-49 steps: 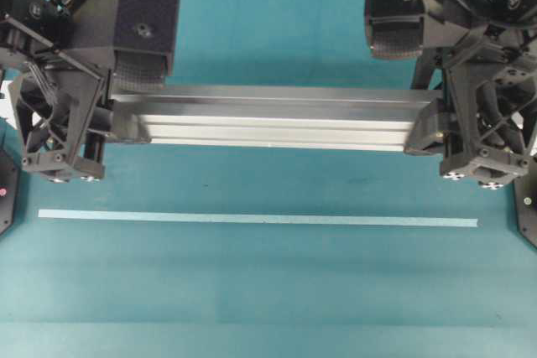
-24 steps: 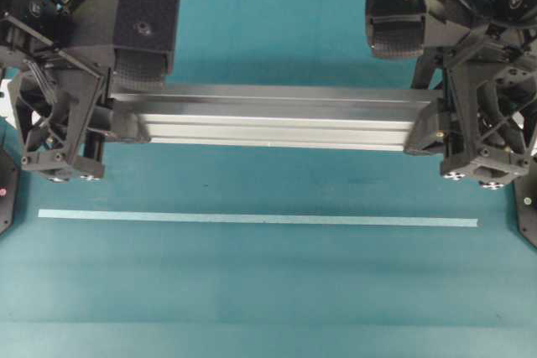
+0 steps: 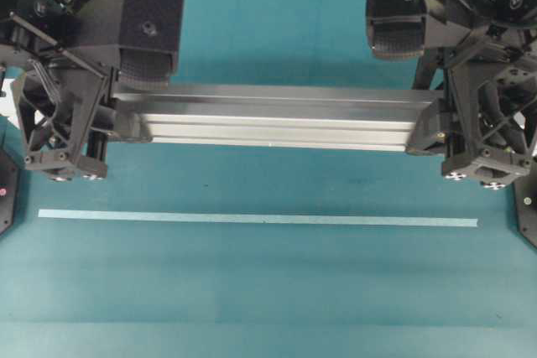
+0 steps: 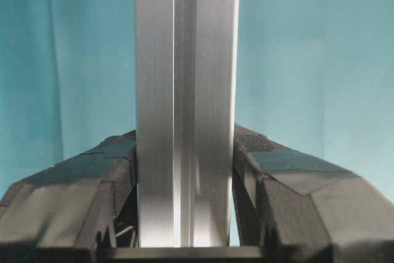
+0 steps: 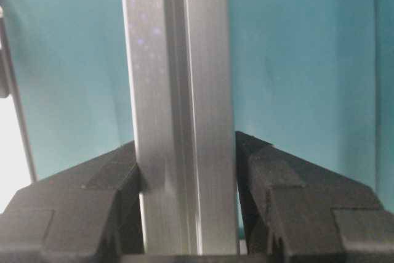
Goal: Lift the metal rail with both hands.
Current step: 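Hold the rail raised level between both grippers, then lower the rail back onto the table with both grippers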
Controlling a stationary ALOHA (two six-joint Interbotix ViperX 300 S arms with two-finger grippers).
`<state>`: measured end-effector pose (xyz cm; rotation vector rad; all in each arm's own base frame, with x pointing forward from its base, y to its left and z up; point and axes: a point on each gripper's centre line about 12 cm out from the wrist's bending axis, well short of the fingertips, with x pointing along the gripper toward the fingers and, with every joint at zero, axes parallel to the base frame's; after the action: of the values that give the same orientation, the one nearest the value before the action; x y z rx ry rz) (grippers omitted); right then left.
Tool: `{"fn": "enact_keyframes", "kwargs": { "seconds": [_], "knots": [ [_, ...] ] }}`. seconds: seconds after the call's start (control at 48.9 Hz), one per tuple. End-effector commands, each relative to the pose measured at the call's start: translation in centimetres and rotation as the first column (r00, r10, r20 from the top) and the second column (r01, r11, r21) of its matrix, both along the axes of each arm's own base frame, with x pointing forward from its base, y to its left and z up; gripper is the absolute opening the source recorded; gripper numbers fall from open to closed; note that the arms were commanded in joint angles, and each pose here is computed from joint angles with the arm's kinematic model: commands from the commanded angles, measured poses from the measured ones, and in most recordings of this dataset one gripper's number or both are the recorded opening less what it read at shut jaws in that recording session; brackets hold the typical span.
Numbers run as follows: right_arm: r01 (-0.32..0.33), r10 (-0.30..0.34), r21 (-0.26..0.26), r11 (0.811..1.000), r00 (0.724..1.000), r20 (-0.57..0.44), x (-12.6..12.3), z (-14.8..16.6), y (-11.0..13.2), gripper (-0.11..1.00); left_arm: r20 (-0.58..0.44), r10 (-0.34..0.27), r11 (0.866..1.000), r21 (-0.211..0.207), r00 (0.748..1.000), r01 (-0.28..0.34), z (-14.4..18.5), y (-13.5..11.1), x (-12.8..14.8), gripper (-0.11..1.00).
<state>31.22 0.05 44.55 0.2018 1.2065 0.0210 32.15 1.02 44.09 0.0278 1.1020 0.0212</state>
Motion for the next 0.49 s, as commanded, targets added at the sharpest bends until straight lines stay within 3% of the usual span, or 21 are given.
{"fn": "enact_keyframes", "kwargs": {
  "seconds": [0.0,0.266,0.471],
  "knots": [
    [0.014,-0.015,0.009,1.0,0.999,0.042,-0.4,1.2,0.1,0.39,0.041,0.016,1.0,0.005,0.999,-0.016,1.2,0.4,-0.3,0.36],
    [0.014,-0.013,0.011,1.0,1.0,-0.023,-0.5,-1.2,0.1,0.39,-0.044,0.024,1.0,0.001,0.999,-0.024,-1.7,0.4,-0.2,0.36],
    [0.015,-0.012,0.016,1.0,0.986,-0.169,-0.5,-6.7,0.0,0.39,-0.127,0.025,1.0,-0.002,0.992,-0.025,-4.7,0.4,0.0,0.36]
  ]
}}
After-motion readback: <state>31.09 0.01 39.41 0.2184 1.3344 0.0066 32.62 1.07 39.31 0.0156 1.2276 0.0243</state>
